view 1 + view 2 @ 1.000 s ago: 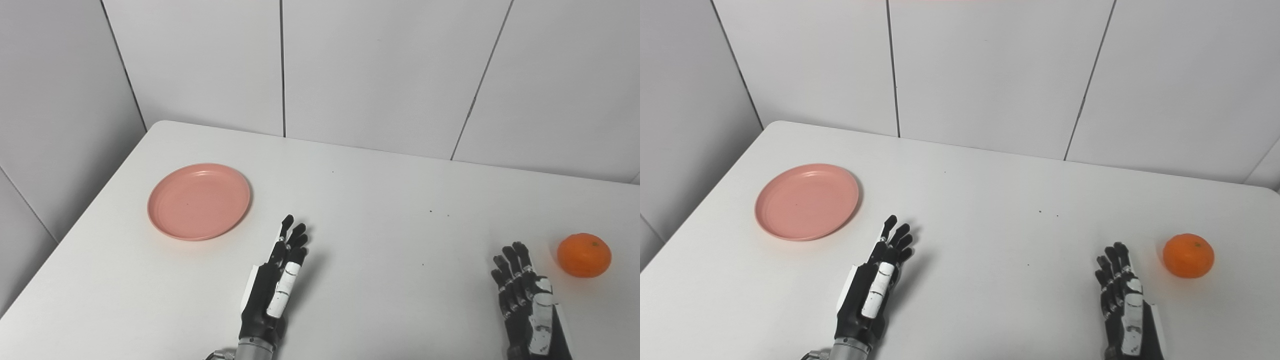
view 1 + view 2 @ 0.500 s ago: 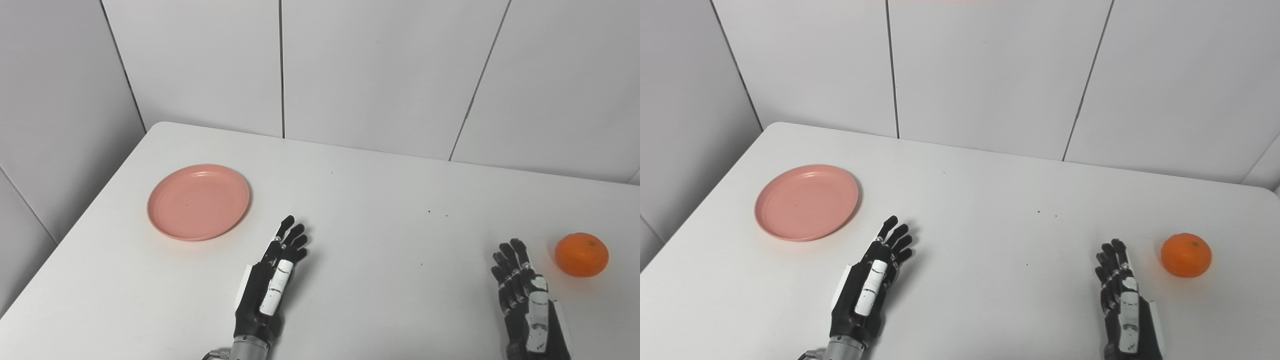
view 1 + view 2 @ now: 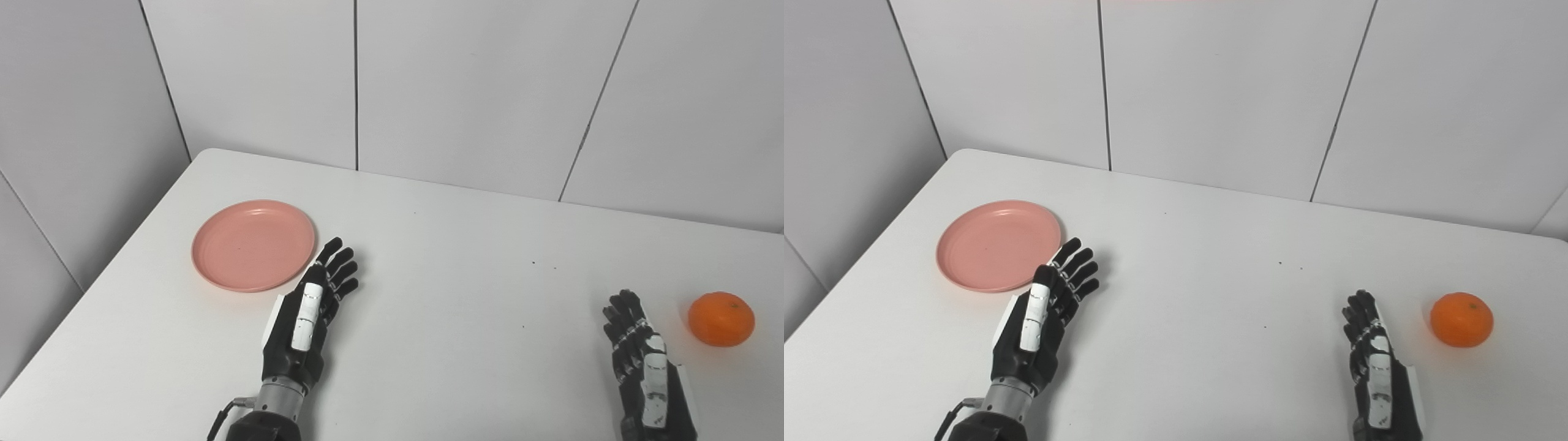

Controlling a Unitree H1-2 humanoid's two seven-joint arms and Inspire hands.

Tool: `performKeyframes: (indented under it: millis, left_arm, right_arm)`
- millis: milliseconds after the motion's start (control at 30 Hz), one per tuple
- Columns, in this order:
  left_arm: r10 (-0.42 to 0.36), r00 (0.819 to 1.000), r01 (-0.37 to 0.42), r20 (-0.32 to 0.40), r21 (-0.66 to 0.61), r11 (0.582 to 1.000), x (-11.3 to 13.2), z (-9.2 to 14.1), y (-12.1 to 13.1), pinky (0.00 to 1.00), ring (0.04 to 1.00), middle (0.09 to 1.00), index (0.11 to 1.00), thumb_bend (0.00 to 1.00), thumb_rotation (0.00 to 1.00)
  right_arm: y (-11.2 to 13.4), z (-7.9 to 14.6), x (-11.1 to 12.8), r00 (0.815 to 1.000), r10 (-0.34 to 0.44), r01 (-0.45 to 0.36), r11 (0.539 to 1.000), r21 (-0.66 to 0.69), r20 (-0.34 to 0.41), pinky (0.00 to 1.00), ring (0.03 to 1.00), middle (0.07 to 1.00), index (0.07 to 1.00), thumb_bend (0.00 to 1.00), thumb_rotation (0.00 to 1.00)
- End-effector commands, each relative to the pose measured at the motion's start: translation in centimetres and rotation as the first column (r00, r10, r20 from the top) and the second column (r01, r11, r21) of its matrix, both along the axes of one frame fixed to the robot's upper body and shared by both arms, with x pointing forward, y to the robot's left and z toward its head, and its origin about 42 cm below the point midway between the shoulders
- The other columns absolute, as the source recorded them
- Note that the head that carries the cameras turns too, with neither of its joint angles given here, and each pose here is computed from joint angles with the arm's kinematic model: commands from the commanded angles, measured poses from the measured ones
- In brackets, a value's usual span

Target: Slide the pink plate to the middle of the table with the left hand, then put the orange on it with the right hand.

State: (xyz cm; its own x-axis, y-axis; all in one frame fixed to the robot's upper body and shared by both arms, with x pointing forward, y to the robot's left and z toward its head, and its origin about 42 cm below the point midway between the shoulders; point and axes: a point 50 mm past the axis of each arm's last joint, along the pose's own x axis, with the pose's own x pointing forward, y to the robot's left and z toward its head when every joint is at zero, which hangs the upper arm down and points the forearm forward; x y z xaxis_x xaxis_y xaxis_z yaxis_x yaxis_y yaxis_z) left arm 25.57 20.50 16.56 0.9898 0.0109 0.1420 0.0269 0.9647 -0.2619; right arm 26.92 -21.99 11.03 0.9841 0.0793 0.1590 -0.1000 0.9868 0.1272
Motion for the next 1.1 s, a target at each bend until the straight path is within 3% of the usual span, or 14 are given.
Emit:
performKeyframes:
  millis: [0,233,400,600,867,1067]
  left_arm:
    - [-0.025,0.994,0.023,0.103,0.020,1.000,1.1,2.6,0.4,0.87,0.873,0.874,0.843,0.93,0.89]
    - [-0.031,0.980,0.016,0.197,0.077,0.997,3.0,6.3,2.9,0.87,0.883,0.875,0.848,0.95,0.92]
    - [0.001,0.970,-0.030,0.245,0.114,0.993,4.7,7.3,5.7,0.87,0.862,0.859,0.847,0.96,0.92]
    - [0.030,0.951,-0.092,0.307,0.192,0.977,7.5,10.5,9.3,0.85,0.857,0.857,0.850,0.98,0.91]
    - [0.068,0.952,-0.137,0.300,0.218,0.966,10.2,12.2,13.4,0.90,0.856,0.828,0.863,0.94,0.89]
    - [0.061,0.953,-0.133,0.297,0.229,0.964,11.9,12.2,16.5,0.85,0.862,0.855,0.873,0.93,0.88]
  right_arm:
    - [1.3,-4.0,-1.7,0.994,-0.006,0.011,0.999,0.042,-0.107,0.97,0.943,0.938,0.929,0.79,1.00]
    - [1.6,-4.2,-1.7,0.994,-0.013,0.017,0.999,0.042,-0.109,0.95,0.932,0.926,0.920,0.78,0.99]
    - [1.5,-4.2,-1.6,0.994,-0.014,0.018,0.999,0.041,-0.107,0.96,0.937,0.933,0.925,0.77,0.99]
    - [1.4,-4.3,-1.6,0.995,-0.016,0.020,0.999,0.038,-0.103,0.96,0.933,0.928,0.917,0.76,1.00]
    - [1.2,-4.3,-1.7,0.995,-0.014,0.018,0.999,0.033,-0.102,0.96,0.935,0.928,0.920,0.77,0.99]
    - [1.2,-4.3,-1.8,0.995,-0.014,0.018,0.999,0.036,-0.103,0.96,0.939,0.930,0.923,0.77,0.98]
